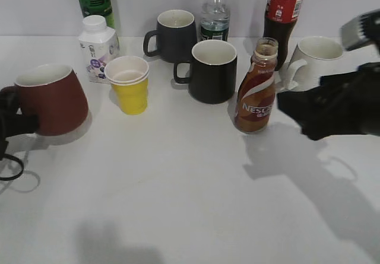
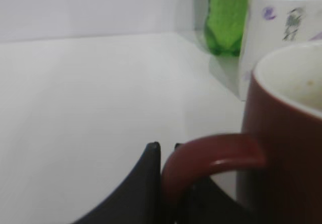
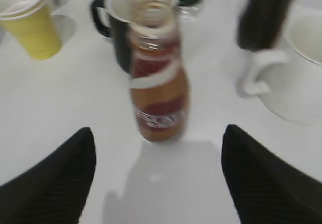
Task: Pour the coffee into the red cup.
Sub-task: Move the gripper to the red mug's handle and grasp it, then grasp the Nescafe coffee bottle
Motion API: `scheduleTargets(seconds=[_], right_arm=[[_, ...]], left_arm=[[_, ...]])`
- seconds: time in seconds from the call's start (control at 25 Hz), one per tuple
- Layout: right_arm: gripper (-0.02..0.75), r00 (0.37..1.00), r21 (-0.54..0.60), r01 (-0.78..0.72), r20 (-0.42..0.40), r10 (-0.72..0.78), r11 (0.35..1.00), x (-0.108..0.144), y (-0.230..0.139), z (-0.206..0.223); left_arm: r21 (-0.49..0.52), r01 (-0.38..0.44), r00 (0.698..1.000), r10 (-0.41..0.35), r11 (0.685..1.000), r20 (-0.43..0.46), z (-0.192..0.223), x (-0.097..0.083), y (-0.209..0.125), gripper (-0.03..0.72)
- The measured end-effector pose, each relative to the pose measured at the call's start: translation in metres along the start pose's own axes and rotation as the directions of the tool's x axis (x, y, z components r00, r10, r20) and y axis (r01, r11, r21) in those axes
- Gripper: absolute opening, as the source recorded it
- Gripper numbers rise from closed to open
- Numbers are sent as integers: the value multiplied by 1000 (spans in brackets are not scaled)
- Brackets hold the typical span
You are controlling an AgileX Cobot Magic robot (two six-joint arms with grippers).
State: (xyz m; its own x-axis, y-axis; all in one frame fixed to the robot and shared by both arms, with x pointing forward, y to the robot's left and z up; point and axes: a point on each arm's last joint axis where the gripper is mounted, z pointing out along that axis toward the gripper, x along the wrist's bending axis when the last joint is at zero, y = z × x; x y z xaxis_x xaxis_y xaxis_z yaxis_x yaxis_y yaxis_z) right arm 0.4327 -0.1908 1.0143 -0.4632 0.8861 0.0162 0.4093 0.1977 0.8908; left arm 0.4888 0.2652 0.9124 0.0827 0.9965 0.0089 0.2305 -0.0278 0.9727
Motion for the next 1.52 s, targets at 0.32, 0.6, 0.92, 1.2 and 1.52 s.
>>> scheduleTargets(seconds=[0.32, 0.6, 0.92, 1.2, 1.52], right_arm=[[588, 999, -22, 13, 36, -12, 1000, 0, -19, 51], [588, 1000, -123, 26, -5, -26, 992, 4, -27, 75], [589, 1000, -166, 18, 9, -17, 986, 3, -52, 108], [589, 1000, -164, 18, 13, -16, 986, 4, -56, 135], [502, 1000, -165, 3, 31, 3, 986, 2, -58, 148]], left_arm=[[27, -61, 984, 55, 998, 171, -22, -30, 7, 50], [24, -108, 942, 95, 994, 321, -32, -65, 5, 50], [-2, -157, 879, 141, 988, 456, -44, -93, 2, 49], [-13, -174, 854, 157, 985, 495, -48, -100, 0, 49], [-48, -187, 829, 184, 981, 528, -43, -108, 6, 49]])
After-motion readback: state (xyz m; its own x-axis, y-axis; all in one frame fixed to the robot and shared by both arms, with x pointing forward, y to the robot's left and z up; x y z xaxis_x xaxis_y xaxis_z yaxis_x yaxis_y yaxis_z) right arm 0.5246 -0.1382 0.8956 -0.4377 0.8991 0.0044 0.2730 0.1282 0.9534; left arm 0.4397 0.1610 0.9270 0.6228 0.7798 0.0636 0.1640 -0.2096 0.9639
